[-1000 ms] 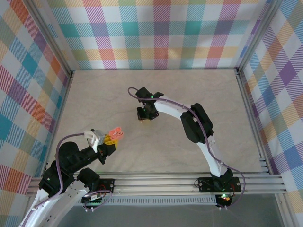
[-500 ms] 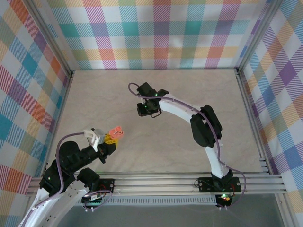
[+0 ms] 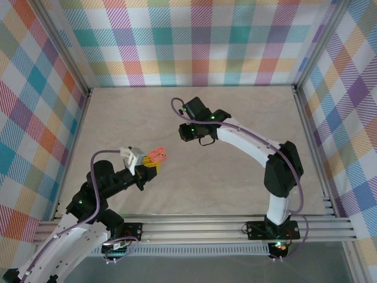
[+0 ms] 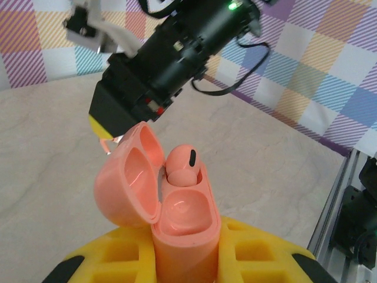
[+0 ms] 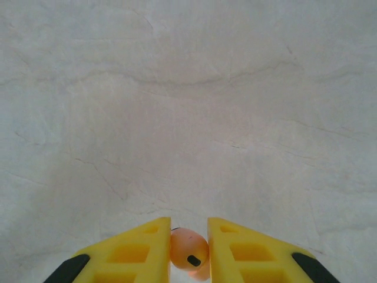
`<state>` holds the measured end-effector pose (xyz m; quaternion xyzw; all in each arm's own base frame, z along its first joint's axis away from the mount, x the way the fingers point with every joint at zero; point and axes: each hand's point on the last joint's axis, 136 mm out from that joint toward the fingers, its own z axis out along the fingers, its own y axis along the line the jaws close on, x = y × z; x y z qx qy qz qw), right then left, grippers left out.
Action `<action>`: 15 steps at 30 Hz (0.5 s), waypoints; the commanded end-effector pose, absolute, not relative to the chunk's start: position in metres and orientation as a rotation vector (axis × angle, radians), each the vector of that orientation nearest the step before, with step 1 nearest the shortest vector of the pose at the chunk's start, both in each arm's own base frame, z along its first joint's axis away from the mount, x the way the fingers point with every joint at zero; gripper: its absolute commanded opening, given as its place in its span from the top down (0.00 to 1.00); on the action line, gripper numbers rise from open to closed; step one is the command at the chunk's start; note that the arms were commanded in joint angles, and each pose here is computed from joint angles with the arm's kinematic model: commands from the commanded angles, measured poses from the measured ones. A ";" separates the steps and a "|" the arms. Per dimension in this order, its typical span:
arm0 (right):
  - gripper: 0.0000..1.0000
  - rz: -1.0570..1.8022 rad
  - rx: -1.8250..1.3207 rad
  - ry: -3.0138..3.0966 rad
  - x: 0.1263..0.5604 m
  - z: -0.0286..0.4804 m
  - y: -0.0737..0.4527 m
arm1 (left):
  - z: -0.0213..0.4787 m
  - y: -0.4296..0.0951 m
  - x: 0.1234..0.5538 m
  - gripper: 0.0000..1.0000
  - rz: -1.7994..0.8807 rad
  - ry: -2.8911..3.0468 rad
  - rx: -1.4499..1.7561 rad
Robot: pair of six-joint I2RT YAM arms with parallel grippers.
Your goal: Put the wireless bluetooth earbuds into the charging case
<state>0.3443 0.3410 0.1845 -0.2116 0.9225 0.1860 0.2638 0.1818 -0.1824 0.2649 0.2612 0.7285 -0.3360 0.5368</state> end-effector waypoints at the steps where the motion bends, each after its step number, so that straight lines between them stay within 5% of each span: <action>1: 0.79 0.493 -0.579 2.409 0.337 0.220 0.323 | 0.285 -0.195 0.192 0.88 -0.862 1.640 0.612; 15: 0.79 0.601 -0.622 2.150 0.295 0.302 0.291 | 0.283 -0.229 0.223 0.91 -0.888 1.559 0.669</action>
